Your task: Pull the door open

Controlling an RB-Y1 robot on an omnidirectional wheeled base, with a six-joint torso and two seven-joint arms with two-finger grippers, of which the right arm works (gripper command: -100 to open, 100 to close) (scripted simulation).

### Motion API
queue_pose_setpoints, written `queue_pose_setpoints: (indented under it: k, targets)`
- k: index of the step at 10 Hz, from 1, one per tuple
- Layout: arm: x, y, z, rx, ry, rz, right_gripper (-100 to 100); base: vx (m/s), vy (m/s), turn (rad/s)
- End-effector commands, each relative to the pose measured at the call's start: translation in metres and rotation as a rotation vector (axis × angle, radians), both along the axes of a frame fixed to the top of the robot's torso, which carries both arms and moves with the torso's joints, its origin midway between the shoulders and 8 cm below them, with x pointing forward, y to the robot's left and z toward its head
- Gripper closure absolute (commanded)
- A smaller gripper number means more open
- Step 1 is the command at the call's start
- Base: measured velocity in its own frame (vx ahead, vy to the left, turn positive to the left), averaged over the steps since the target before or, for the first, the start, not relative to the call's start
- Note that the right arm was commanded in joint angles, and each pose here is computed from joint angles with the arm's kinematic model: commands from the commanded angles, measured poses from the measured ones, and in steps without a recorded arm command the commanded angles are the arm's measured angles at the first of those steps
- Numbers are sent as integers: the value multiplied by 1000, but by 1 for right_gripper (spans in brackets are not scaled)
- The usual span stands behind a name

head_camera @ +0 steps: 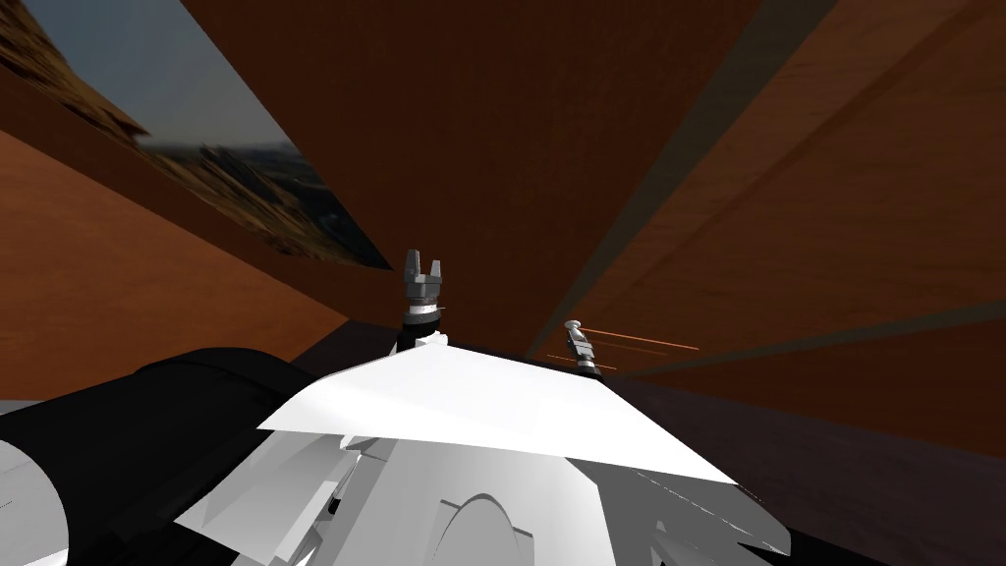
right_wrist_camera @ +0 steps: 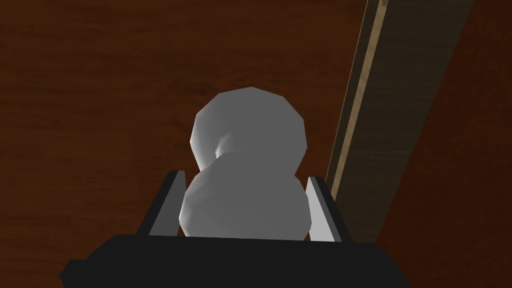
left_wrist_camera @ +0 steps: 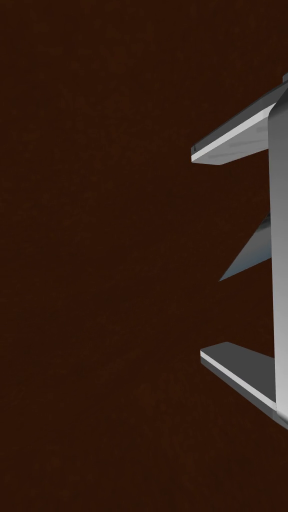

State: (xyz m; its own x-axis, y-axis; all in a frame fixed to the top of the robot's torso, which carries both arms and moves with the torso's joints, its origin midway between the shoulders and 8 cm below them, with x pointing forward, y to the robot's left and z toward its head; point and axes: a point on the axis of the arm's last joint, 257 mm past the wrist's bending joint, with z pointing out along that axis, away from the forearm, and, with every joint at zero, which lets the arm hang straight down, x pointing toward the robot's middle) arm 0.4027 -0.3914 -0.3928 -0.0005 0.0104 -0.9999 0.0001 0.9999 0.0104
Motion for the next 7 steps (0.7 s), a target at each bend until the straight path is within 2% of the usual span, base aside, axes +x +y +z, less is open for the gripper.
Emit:
queue_pose_setpoints:
  k: [1,7]
  targets:
    - [0,3,0,4,-1,4,100,0,0,0]
    - [3,-2,3,149,-13,-21,100,-52,-26,65]
